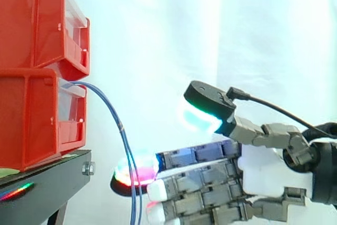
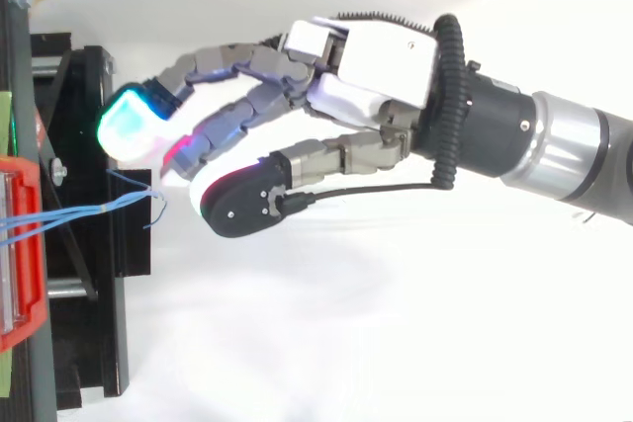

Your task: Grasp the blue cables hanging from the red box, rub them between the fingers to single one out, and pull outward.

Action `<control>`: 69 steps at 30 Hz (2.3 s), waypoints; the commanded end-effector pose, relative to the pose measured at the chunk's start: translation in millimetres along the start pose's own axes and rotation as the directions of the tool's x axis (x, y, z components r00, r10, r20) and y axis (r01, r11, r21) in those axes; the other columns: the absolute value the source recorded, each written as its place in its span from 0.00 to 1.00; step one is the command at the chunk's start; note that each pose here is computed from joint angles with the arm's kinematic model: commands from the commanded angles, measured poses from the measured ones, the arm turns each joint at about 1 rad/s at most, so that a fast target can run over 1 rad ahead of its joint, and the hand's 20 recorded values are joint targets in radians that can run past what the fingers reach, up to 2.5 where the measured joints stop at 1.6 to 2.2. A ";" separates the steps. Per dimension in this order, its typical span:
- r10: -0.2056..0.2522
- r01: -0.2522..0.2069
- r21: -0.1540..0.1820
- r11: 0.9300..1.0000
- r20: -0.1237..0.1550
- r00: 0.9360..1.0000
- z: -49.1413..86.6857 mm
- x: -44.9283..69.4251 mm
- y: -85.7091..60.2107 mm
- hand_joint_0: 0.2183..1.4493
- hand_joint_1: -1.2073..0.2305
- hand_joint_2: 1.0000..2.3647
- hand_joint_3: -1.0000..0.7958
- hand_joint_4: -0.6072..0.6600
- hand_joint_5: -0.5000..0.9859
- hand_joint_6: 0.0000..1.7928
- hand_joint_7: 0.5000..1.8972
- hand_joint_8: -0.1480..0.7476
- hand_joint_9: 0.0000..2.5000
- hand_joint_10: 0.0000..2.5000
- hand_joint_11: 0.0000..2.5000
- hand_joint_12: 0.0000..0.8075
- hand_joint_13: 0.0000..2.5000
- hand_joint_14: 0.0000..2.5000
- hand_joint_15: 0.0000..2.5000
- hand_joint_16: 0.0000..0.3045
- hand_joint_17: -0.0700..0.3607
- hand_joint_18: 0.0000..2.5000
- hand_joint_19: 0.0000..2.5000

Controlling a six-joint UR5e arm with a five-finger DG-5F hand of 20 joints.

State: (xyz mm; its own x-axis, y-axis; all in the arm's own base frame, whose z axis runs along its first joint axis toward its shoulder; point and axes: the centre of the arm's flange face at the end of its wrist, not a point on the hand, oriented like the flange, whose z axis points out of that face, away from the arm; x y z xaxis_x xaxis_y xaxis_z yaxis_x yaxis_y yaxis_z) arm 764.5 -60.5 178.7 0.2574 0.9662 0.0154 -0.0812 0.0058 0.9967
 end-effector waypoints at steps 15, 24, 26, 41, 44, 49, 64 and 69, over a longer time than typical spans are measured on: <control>-0.064 0.065 -0.119 0.991 0.005 0.998 18.9 18.7 -15.1 0.20 0.37 0.00 0.28 0.64 0.21 0.28 0.14 0.43 0.22 0.00 0.01 0.41 0.08 0.00 0.04 0.18 0.45 0.00 0.03; -0.086 0.086 -0.137 0.987 0.009 0.996 25.2 24.4 -31.2 0.22 0.37 0.00 0.28 0.67 0.23 0.28 0.16 0.46 0.29 0.00 0.05 0.41 0.15 0.00 0.08 0.18 0.45 0.06 0.08; -0.084 0.084 -0.137 0.987 0.006 0.996 24.7 26.9 -36.4 0.24 0.37 0.00 0.28 0.68 0.24 0.28 0.20 0.46 0.32 0.00 0.08 0.41 0.19 0.00 0.09 0.17 0.44 0.09 0.10; -0.055 0.054 -0.130 0.990 -0.009 0.998 23.5 29.6 -36.3 0.29 0.36 0.00 0.29 0.67 0.28 0.28 0.41 0.46 0.38 0.01 0.13 0.40 0.24 0.00 0.13 0.16 0.41 0.16 0.14; -0.052 0.050 -0.128 0.990 -0.011 0.999 23.4 29.7 -36.4 0.30 0.36 0.00 0.30 0.65 0.28 0.28 0.46 0.46 0.39 0.01 0.14 0.40 0.25 0.01 0.13 0.16 0.41 0.16 0.14; -0.051 0.048 -0.132 0.990 -0.015 0.999 23.6 31.4 -35.6 0.30 0.36 0.00 0.29 0.64 0.29 0.28 0.51 0.46 0.41 0.01 0.19 0.39 0.25 0.01 0.14 0.16 0.41 0.17 0.15; -0.075 0.062 -0.103 0.993 -0.118 0.990 33.3 60.0 -10.0 0.31 0.33 0.01 0.34 0.58 0.26 0.42 0.36 0.47 0.41 0.01 0.21 0.40 0.28 0.01 0.16 0.15 0.41 0.19 0.16; -0.075 0.062 -0.103 0.993 -0.120 0.990 33.3 60.1 -10.0 0.31 0.32 0.01 0.36 0.58 0.24 0.45 0.31 0.47 0.41 0.01 0.22 0.40 0.28 0.01 0.17 0.15 0.41 0.20 0.17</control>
State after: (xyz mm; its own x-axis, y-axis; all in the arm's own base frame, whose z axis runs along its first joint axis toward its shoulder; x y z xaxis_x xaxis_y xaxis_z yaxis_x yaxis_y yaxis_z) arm 812.6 -11.5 172.0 0.1465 0.9868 -0.0691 -0.1626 0.0930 0.9823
